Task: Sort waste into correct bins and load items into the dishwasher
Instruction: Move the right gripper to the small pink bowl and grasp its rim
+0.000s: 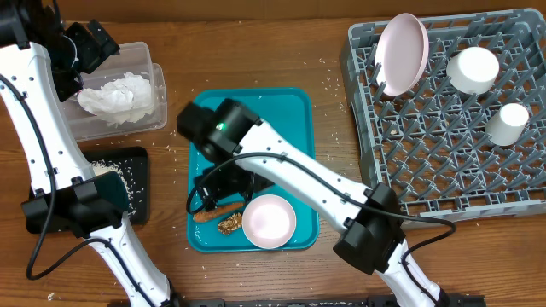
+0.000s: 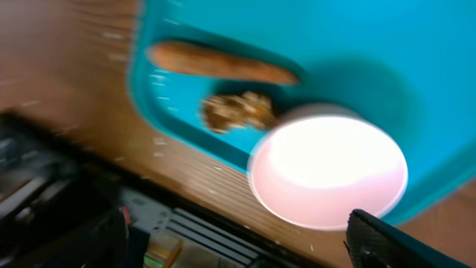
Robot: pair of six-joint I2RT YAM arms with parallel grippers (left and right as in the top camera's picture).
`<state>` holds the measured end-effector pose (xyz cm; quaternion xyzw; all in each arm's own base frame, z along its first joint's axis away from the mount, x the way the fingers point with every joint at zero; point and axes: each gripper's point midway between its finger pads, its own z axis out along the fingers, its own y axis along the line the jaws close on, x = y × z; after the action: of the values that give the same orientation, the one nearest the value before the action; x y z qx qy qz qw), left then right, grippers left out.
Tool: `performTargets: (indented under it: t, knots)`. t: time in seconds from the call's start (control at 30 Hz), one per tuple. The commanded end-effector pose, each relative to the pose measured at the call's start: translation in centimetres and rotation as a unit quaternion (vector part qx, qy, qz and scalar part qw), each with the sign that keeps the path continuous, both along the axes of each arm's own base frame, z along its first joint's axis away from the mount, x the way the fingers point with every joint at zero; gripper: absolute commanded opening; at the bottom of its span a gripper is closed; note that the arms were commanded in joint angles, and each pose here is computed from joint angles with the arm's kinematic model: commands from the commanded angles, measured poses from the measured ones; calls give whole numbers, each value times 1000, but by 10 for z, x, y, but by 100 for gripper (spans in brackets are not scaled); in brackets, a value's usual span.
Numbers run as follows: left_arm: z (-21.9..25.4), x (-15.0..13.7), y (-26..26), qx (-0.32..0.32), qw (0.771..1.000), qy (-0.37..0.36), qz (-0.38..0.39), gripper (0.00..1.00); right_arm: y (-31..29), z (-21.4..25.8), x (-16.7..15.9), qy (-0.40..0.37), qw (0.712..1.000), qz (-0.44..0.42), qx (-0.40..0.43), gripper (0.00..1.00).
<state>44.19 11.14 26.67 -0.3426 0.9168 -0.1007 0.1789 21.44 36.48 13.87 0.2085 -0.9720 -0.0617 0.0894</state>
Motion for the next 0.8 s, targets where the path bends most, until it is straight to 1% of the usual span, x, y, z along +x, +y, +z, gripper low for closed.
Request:
performTargets:
  t: [0.0, 0.03, 0.1, 0.2, 0.33, 0.4, 0.47, 0.53, 0.57, 0.77]
  knots:
    - [0, 2, -7, -1, 1000, -2, -15, 100, -31, -9, 10, -32, 987, -134, -82, 91]
    - [0, 2, -7, -1, 1000, -2, -16, 100, -39, -19, 10, -34, 979, -170, -109, 87]
    - [0, 2, -9, -1, 1000, -2, -17, 100, -45, -33, 10, -38, 966, -218, -134, 83]
    - [0, 2, -9, -1, 1000, -2, -18, 100, -37, -57, 8, -26, 958, -258, -126, 81]
    - [0, 2, -9, -1, 1000, -2, -18, 100, -12, -74, 1, 20, 962, -264, -74, 76]
    - [0, 2, -9, 0, 1000, -1, -17, 100, -2, -77, 1, 29, 962, -266, -52, 73]
    - [0, 2, -7, 7, 1000, 1, -15, 100, 1, -78, 4, 26, 959, -279, -48, 68]
    - [-1, 1, -4, 15, 1000, 3, -12, 100, 0, -79, 4, 25, 955, -292, -51, 59]
    - [-1, 1, -2, 18, 1000, 5, -10, 100, 0, -79, 5, 24, 955, -292, -51, 57]
    - [-1, 0, -2, 20, 1000, 5, -11, 100, -4, -81, 7, 15, 954, -294, -59, 58]
